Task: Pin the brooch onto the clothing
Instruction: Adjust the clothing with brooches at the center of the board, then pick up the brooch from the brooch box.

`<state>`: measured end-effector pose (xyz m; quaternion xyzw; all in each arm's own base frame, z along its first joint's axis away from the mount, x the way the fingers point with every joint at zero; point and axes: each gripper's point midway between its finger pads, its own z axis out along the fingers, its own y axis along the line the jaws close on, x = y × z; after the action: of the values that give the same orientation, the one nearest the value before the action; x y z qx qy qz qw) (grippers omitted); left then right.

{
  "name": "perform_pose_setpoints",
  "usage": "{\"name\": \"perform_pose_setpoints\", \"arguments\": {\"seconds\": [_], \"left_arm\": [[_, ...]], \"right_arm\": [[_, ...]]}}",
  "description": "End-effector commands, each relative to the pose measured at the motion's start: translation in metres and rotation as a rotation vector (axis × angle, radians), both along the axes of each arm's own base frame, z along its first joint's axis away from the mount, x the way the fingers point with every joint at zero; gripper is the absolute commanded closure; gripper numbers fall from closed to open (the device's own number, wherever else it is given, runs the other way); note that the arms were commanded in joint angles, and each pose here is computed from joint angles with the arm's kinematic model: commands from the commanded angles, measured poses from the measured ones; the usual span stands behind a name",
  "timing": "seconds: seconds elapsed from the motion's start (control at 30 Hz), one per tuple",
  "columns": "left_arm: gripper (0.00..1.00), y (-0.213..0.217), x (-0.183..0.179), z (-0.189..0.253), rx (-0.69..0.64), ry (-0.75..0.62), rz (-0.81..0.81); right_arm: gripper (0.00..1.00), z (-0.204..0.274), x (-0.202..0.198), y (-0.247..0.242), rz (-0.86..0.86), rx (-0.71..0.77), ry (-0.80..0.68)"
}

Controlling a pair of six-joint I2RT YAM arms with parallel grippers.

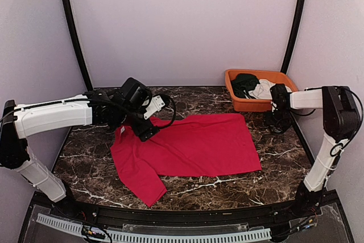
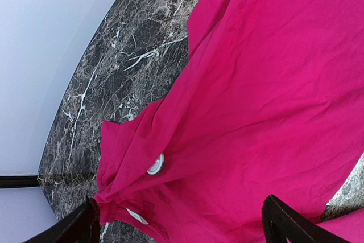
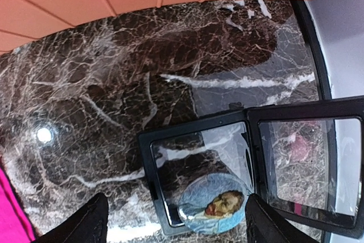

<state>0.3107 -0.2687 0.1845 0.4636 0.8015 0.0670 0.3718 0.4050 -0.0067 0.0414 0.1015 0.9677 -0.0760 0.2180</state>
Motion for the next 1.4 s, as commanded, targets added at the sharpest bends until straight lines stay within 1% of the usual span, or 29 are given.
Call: {"name": "perform_pose_setpoints", "arguments": {"seconds": [0.0, 0.2, 0.4, 0.57, 0.77, 1.07, 1.2, 1.37], "left_arm": [[0.01, 0.002, -0.003, -0.006, 0.021, 0.006, -0.008], [0.01, 0.001, -0.003, -0.01, 0.027, 0.013, -0.009], [0.01, 0.0, -0.003, -0.01, 0.028, 0.015, -0.013], [0.01, 0.0, -0.003, -0.011, 0.03, 0.016, -0.013], [0.01, 0.0, -0.004, -0.01, 0.029, 0.015, -0.017], [0.01, 0.001, -0.004, -0.009, 0.03, 0.01, -0.017], [0.01, 0.0, -0.005, -0.009, 0.029, 0.011, -0.019], [0.01, 0.0, -0.005, -0.008, 0.031, 0.009, -0.019]], "right_arm": [[0.19, -0.01, 0.006, -0.004, -0.034, 0.011, -0.003], [0.19, -0.012, 0.007, -0.009, -0.063, 0.014, -0.02], [0.19, -0.005, 0.01, -0.01, -0.068, 0.012, -0.051], [0.18, -0.007, 0.007, -0.015, -0.086, -0.007, -0.035], [0.19, -0.012, 0.005, -0.015, -0.094, 0.007, -0.026], [0.23, -0.02, 0.002, -0.01, -0.085, 0.034, -0.011], [0.29, -0.025, -0.001, -0.007, -0.084, 0.055, -0.006], [0.32, -0.023, -0.003, -0.005, -0.085, 0.07, -0.015]]}}
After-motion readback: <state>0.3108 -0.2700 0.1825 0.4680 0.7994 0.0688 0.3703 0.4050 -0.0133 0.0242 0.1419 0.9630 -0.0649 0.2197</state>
